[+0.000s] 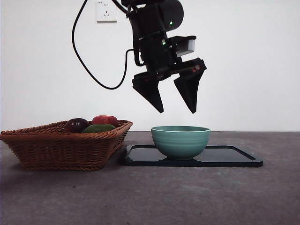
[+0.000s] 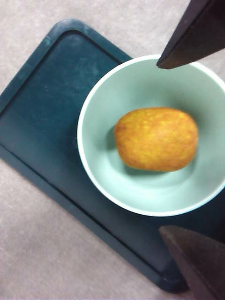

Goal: Pick up the wifruite, put it on the bowl, pick up the plate, put it on desk

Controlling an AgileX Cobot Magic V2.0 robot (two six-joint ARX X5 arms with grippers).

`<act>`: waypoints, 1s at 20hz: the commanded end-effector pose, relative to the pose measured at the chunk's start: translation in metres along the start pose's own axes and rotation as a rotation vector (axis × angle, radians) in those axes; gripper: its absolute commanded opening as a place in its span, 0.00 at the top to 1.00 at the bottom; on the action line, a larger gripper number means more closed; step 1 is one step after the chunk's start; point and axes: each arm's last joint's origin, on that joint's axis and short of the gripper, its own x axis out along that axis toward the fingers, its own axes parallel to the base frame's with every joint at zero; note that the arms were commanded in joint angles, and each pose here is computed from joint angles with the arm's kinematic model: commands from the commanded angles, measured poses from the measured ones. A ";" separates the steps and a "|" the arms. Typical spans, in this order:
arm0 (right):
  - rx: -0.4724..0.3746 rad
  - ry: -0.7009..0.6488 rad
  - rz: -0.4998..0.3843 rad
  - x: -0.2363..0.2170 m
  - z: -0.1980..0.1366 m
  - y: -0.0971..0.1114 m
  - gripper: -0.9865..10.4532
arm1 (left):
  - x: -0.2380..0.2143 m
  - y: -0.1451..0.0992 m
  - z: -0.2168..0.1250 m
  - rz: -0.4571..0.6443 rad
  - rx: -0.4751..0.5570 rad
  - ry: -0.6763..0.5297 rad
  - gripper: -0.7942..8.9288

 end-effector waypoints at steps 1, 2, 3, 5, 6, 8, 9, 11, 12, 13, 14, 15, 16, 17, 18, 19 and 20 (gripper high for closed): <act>0.008 -0.005 0.009 -0.001 0.001 0.001 0.43 | 0.017 0.002 0.003 -0.009 0.014 0.004 0.35; 0.008 -0.005 0.008 -0.001 0.001 0.001 0.43 | 0.019 0.002 0.003 -0.010 0.016 0.003 0.35; 0.008 -0.005 0.009 -0.001 0.001 0.001 0.43 | 0.022 0.002 0.003 -0.010 0.020 0.001 0.35; 0.008 -0.005 0.008 -0.001 0.001 0.001 0.43 | 0.026 0.003 0.003 -0.010 0.029 -0.002 0.35; 0.008 -0.005 0.008 -0.001 0.001 0.001 0.43 | 0.027 0.003 0.003 -0.017 0.029 -0.002 0.35; 0.008 -0.005 0.008 -0.001 0.001 0.001 0.43 | 0.032 0.002 0.002 -0.029 0.031 -0.003 0.35; 0.008 -0.005 0.008 -0.001 0.001 0.001 0.43 | 0.036 0.002 0.002 -0.031 0.032 0.002 0.35; 0.008 -0.003 0.008 -0.001 0.001 0.001 0.43 | 0.046 0.003 -0.001 -0.035 0.029 0.024 0.35; 0.008 0.001 0.007 -0.001 0.001 0.001 0.43 | 0.050 0.003 -0.003 -0.037 0.028 0.033 0.35; 0.008 0.004 0.006 -0.001 0.000 0.001 0.43 | 0.052 0.005 -0.003 -0.037 0.025 0.037 0.35; 0.008 0.004 0.006 -0.001 0.000 0.001 0.43 | 0.053 0.005 -0.004 -0.037 0.025 0.037 0.35; 0.008 0.004 0.006 -0.001 0.000 0.001 0.43 | 0.054 0.005 -0.004 -0.037 0.025 0.037 0.36; 0.008 0.004 0.006 -0.001 0.000 0.001 0.43 | 0.055 0.005 -0.004 -0.037 0.024 0.038 0.39; 0.008 0.003 0.006 -0.001 0.001 0.001 0.43 | 0.055 0.005 -0.004 -0.038 0.024 0.042 0.43; 0.008 0.003 0.006 -0.001 0.001 0.001 0.43 | 0.056 0.005 -0.004 -0.039 0.024 0.044 0.45; 0.008 0.003 0.006 -0.001 0.001 0.001 0.43 | 0.056 0.004 -0.005 -0.039 0.024 0.046 0.45; 0.008 0.003 0.006 -0.001 0.001 0.001 0.43 | 0.057 0.003 -0.005 -0.041 0.026 0.049 0.46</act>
